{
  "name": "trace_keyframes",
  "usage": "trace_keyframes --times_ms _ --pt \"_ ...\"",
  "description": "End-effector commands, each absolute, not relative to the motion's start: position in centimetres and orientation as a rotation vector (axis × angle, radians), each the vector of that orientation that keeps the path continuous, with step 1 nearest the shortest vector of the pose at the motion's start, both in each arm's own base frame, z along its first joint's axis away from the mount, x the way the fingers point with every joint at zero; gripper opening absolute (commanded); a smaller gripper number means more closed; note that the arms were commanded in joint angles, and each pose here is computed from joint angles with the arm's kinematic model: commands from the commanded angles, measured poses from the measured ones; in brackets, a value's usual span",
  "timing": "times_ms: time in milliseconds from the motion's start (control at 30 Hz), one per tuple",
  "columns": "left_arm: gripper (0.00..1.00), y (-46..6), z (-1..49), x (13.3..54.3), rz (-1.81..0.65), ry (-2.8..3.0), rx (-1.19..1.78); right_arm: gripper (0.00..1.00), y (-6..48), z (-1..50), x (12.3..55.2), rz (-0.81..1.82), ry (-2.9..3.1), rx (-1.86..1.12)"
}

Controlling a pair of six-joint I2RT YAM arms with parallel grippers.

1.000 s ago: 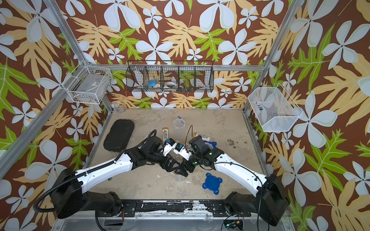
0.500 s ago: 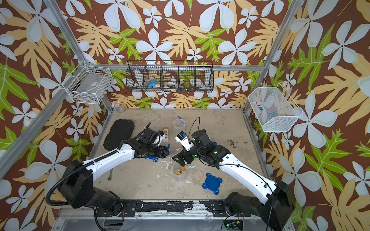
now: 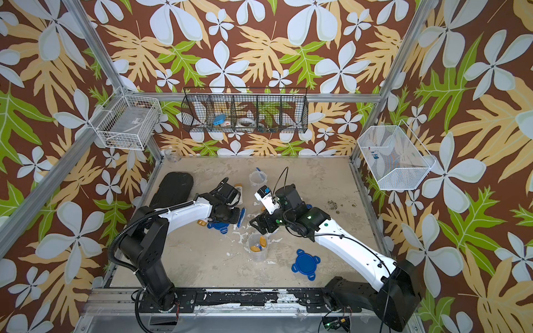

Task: Pack away toiletry kits
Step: Pick up the toiletry item from the center of the board.

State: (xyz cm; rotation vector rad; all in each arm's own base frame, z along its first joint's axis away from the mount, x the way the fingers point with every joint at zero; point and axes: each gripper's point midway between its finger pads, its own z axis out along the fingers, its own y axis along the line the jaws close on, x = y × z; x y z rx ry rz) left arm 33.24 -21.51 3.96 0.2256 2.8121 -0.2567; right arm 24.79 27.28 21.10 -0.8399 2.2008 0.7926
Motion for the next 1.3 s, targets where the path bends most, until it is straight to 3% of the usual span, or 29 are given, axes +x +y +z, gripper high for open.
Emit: trace_keyframes --times_ms 0,467,633,933,1267 --pt "0.33 -21.0 3.1 33.2 -0.213 2.823 0.21 0.81 27.2 21.5 25.1 0.794 2.188 -0.812" --pt "0.21 -20.8 -0.1 32.3 -0.194 2.88 0.232 0.81 25.3 21.3 26.5 0.8 2.218 -0.714" --pt "0.05 -20.8 0.6 32.0 -0.225 2.869 0.24 0.8 24.6 21.5 26.9 0.787 2.244 -0.689" --pt "0.0 -22.7 8.7 32.7 -0.422 2.677 0.314 0.8 25.5 22.3 26.7 0.922 2.289 -0.652" --pt "0.0 -24.3 19.3 27.2 -0.846 2.268 0.503 0.81 29.5 25.0 27.0 1.257 2.227 -0.684"
